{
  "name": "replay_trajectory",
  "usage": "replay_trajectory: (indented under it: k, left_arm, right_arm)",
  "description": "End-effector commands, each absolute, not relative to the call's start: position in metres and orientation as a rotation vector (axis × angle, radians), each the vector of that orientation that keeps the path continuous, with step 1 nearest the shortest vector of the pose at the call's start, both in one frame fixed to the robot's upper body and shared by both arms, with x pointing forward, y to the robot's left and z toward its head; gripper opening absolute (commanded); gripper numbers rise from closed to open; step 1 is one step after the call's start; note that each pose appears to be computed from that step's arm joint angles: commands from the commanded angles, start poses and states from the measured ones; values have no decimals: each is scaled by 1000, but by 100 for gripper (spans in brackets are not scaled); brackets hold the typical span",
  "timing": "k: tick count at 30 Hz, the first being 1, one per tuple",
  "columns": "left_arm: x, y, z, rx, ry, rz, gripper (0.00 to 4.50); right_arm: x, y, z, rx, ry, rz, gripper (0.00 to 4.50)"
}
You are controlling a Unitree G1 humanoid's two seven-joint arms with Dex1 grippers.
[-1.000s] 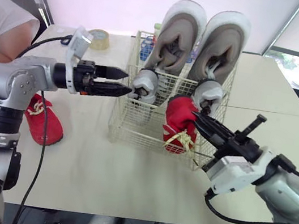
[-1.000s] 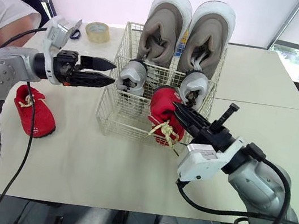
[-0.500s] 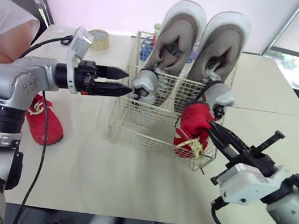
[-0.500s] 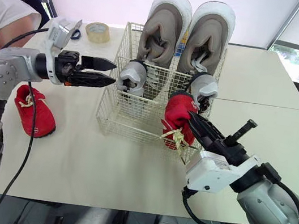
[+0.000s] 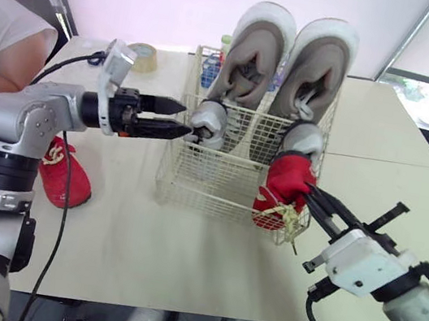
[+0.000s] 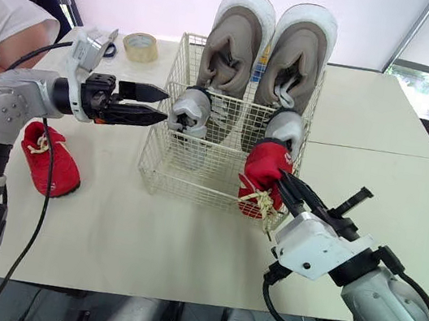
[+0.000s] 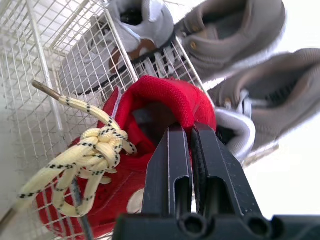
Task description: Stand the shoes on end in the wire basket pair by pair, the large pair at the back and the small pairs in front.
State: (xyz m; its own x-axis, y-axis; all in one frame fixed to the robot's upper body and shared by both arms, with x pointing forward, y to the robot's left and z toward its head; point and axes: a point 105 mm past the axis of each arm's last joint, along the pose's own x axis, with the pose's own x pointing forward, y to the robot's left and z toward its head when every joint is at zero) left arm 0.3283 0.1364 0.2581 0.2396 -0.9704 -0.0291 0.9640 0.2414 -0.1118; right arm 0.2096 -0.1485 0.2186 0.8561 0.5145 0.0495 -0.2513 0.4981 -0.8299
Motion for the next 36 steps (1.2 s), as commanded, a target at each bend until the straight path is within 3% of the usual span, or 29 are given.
replay_trajectory:
  k: [1,7,13,22,30,36]
  left_arm:
    - [328,137,270,-51,42,-1325,450]
    - [329,136,270,-51,40,-1330,450]
    - [329,140,271,-52,42,-1322,450]
    - [326,152,269,-75,51,-1277,450]
    - [321,177,274,-51,51,-1174,450]
    - [321,215,287,-46,17,-927,450]
  right_arm:
    - [210,-159,211,-849,-247,423,132]
    - [210,-170,203,-728,-199,363,443]
    - [198,-175,206,-685,-221,389,443]
    - [191,-191,213,-519,-40,676,443]
    - [197,-185,281,-275,-18,974,443]
    - [194,-164,338,-155,-125,1205,443]
